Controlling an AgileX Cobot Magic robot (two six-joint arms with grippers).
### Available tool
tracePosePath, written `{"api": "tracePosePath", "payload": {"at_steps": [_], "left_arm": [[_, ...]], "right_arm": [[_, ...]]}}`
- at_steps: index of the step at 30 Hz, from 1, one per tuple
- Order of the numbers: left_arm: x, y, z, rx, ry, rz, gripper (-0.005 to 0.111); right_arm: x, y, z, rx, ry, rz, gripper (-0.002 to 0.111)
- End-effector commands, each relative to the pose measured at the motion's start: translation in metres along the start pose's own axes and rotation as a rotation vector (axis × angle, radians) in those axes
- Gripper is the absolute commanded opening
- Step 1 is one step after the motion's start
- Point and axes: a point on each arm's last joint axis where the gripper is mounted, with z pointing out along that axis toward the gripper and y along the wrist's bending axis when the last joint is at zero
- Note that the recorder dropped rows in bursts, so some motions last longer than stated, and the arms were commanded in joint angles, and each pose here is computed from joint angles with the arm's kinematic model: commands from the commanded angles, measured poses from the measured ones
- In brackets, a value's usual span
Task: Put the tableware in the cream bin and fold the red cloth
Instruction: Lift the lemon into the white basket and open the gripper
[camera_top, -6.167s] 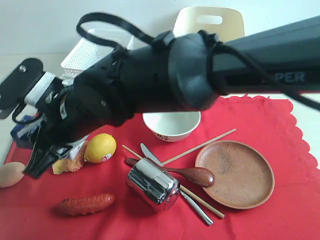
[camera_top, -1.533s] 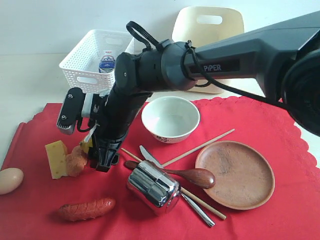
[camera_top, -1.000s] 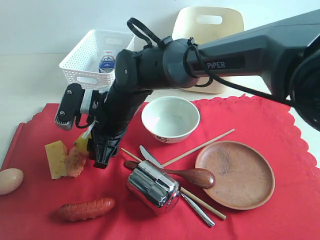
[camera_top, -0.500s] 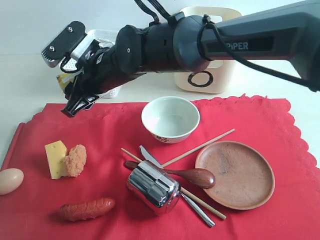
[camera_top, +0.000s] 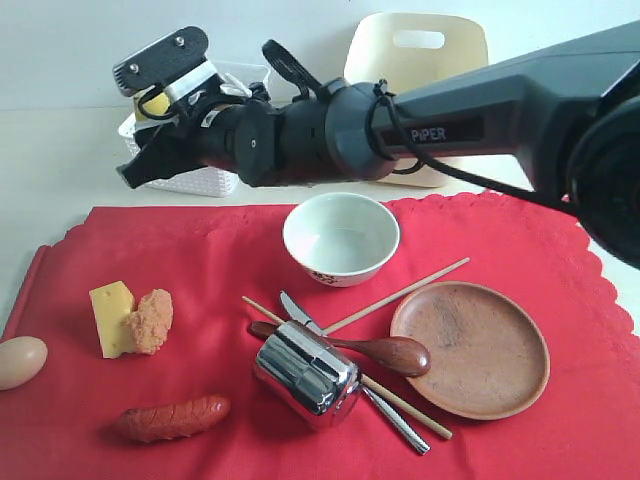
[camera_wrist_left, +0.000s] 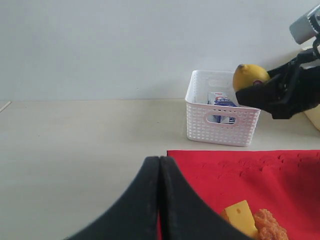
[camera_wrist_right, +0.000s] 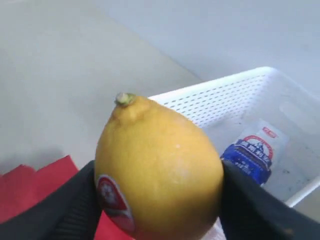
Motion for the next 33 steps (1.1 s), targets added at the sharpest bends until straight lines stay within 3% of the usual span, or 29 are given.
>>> {"api": "tracePosePath", "payload": {"at_steps": [1, 9, 19, 25, 28, 33], "left_arm": [[0.001, 0.0, 0.0, -0.003, -0.005, 0.004, 0.0], [0.001, 0.0, 0.0, -0.003, -0.005, 0.004, 0.0], [0.001, 0.0, 0.0, -0.003, -0.005, 0.004, 0.0], [0.001, 0.0, 0.0, -0.003, -0.005, 0.004, 0.0], [0.001, 0.0, 0.0, -0.003, -0.005, 0.004, 0.0], [0.001, 0.0, 0.0, -0.003, -0.005, 0.004, 0.0]], "right_arm": [[0.002, -0.015, 0.006, 0.148, -0.096, 0.185, 0.0], [0.015, -0.024, 0.012, 0.23, -0.116, 0.251, 0.001], [0.018, -0.027, 0.022, 0.271, -0.174, 0.306, 0.042], [0.013, -0.026, 0.026, 0.266, -0.191, 0.324, 0.059], [0.014, -0.026, 0.026, 0.265, -0.19, 0.321, 0.075], [0.014, -0.026, 0.026, 0.265, -0.19, 0.321, 0.08]]}}
